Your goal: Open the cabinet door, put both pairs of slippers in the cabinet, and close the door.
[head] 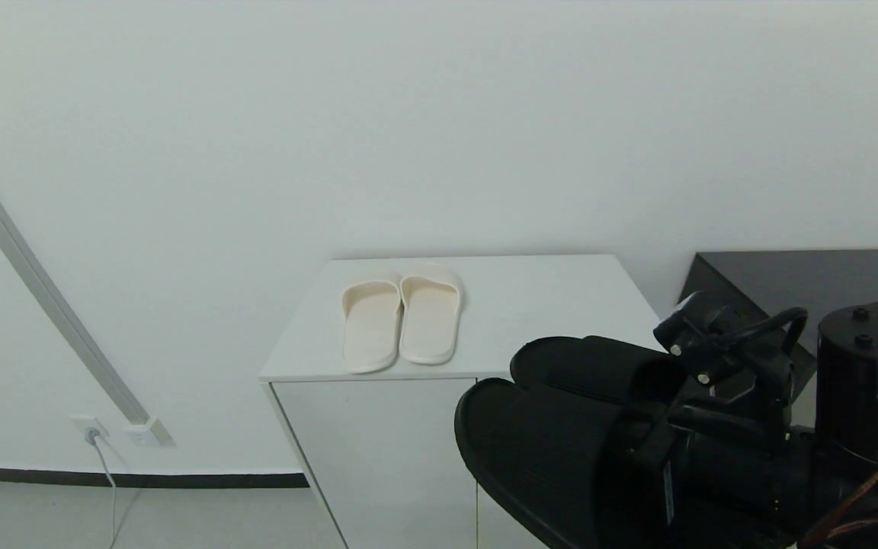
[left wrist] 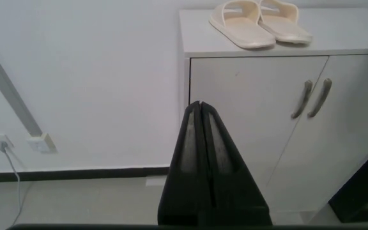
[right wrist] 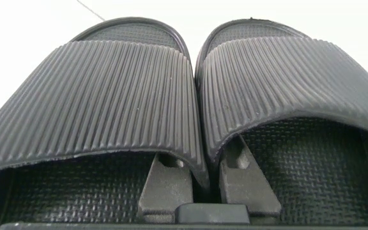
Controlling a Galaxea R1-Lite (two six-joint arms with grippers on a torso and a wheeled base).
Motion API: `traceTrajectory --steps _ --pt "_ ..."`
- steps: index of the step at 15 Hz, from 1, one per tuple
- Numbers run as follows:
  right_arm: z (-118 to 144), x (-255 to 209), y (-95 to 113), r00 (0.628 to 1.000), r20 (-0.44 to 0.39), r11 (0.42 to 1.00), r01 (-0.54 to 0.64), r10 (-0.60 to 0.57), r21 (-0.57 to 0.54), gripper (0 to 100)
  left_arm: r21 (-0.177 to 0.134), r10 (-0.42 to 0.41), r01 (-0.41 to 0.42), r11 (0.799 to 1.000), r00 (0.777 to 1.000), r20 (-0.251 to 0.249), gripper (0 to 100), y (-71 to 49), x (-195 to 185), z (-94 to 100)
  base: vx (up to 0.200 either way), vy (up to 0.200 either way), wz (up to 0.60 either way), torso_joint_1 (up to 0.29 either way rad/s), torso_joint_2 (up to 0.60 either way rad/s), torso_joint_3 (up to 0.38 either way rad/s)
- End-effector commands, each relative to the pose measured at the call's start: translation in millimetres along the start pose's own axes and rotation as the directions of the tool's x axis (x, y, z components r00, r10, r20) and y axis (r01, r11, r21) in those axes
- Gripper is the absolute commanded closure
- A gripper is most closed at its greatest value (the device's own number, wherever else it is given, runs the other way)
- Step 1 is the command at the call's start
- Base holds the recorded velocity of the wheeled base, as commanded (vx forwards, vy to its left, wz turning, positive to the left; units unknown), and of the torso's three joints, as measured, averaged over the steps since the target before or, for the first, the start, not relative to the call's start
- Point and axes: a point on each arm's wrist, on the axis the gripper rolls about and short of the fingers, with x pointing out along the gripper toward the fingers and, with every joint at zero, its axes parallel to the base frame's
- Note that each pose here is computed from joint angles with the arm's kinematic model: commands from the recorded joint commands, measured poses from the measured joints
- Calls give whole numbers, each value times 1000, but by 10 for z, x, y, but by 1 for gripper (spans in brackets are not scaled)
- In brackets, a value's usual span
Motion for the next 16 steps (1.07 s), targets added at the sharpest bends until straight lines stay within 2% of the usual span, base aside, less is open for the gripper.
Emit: traceTrajectory --steps 1,16 --pt "-37 8 -11 1000 -14 1000 1 -1 1 100 0 0 0 1000 1000 -1 100 0 1 0 0 0 0 0 0 0" --pt "-102 1 -29 999 -35 1000 -9 9 -2 100 -1 2 -2 1000 1000 -1 100 0 1 0 0 0 0 -8 18 9"
